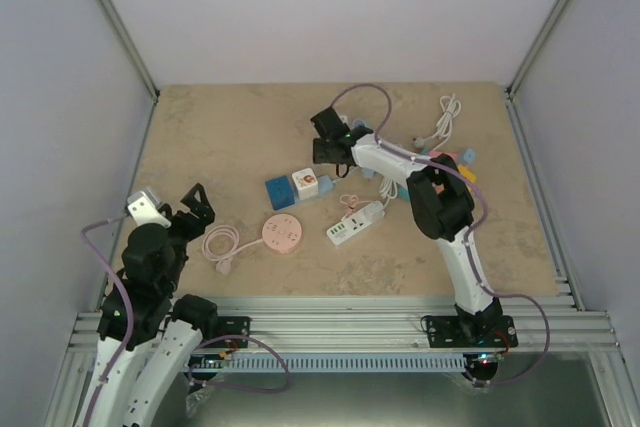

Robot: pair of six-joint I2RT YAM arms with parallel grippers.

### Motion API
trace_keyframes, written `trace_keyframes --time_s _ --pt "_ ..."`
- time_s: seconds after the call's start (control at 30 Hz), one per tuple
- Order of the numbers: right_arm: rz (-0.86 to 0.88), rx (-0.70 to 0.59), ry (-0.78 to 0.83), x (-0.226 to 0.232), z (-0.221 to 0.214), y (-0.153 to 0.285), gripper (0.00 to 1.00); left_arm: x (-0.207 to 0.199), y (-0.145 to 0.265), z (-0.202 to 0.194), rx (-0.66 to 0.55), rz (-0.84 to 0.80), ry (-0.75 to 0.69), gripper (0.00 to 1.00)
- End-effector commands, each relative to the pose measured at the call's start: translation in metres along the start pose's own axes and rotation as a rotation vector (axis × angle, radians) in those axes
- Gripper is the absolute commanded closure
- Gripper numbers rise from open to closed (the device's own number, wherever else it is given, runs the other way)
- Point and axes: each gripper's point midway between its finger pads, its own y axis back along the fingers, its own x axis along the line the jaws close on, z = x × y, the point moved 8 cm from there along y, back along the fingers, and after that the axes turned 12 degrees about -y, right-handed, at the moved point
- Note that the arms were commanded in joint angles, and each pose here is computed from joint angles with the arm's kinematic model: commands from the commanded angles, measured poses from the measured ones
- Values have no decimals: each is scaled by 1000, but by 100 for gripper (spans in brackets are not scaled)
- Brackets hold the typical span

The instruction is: Insert the plug

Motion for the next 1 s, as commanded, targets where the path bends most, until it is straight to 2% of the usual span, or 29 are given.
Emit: trace_keyframes --time_s 0.0,0.2,0.5,0.77,0.87,0.97 --pt "239 -208 -171 26 66 85 45 -14 -4 4 10 -104 -38 1" --pt "465 -207 -291 24 68 149 45 -46 -12 4 31 -375 -85 0" --pt "873 -36 -498 24 22 235 44 -87 -28 20 -59 -674 -41 1" --pt "1109 123 -693 38 -13 284 44 -113 -46 4 -122 -761 -5 1" --pt "1122 155 -760 43 -20 290 43 -124 -47 -3 -155 -740 -42 2" --pt "1113 216 -837 48 -29 285 44 -137 -49 -9 -180 -727 -80 7"
